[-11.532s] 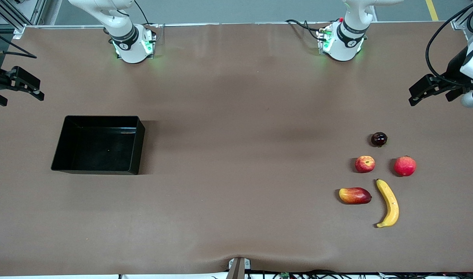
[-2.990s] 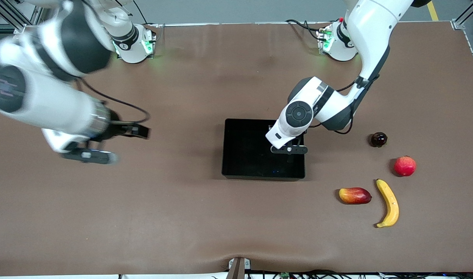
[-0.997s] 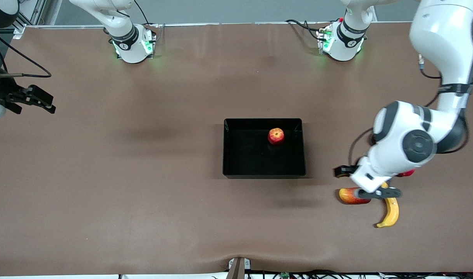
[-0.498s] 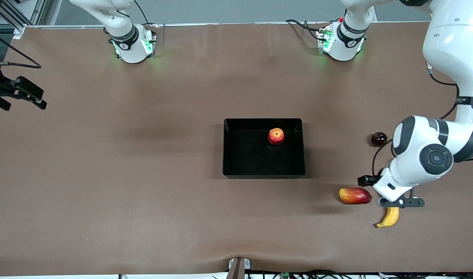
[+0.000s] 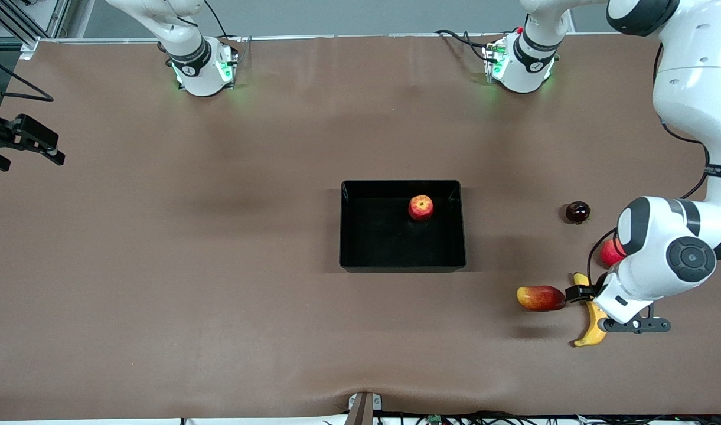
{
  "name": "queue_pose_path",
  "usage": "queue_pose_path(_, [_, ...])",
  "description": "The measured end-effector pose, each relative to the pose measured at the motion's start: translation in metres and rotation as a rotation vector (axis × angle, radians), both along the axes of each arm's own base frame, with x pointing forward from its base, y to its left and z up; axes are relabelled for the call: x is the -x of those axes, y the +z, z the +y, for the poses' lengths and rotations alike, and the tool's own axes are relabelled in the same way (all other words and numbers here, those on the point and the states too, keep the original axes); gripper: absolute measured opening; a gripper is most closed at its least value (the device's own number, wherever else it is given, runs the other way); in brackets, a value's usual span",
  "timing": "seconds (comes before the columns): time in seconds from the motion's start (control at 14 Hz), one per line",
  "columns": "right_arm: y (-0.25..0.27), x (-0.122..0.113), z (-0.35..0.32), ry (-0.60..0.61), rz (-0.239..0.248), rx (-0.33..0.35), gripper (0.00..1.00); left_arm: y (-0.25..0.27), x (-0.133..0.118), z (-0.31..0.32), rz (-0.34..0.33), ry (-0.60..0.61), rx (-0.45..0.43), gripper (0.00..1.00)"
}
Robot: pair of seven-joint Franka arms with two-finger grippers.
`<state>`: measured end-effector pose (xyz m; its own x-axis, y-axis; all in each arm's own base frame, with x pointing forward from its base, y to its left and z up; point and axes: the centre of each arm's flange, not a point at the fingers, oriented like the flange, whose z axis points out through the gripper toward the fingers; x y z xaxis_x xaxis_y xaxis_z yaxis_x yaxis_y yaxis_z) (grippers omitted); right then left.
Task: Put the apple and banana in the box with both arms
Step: 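Move the left gripper back down over the yellow banana, then close the left gripper on the banana and lift it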
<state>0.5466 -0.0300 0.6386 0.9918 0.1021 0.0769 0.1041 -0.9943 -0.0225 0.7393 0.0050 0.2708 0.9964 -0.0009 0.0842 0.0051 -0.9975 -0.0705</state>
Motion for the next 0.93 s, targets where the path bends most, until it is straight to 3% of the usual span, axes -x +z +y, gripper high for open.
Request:
queue_pose_path(0.28, [0.003, 0.0, 0.003, 0.01, -0.006, 0.0, 1.0, -0.021, -0.004, -0.006, -0.029, 0.048, 0.027, 1.0])
queue_pose_path(0.93, [0.011, 0.002, 0.004, -0.043, 0.001, -0.004, 1.0, -0.074, -0.011, 0.056, -0.11, 0.057, -0.022, 1.0])
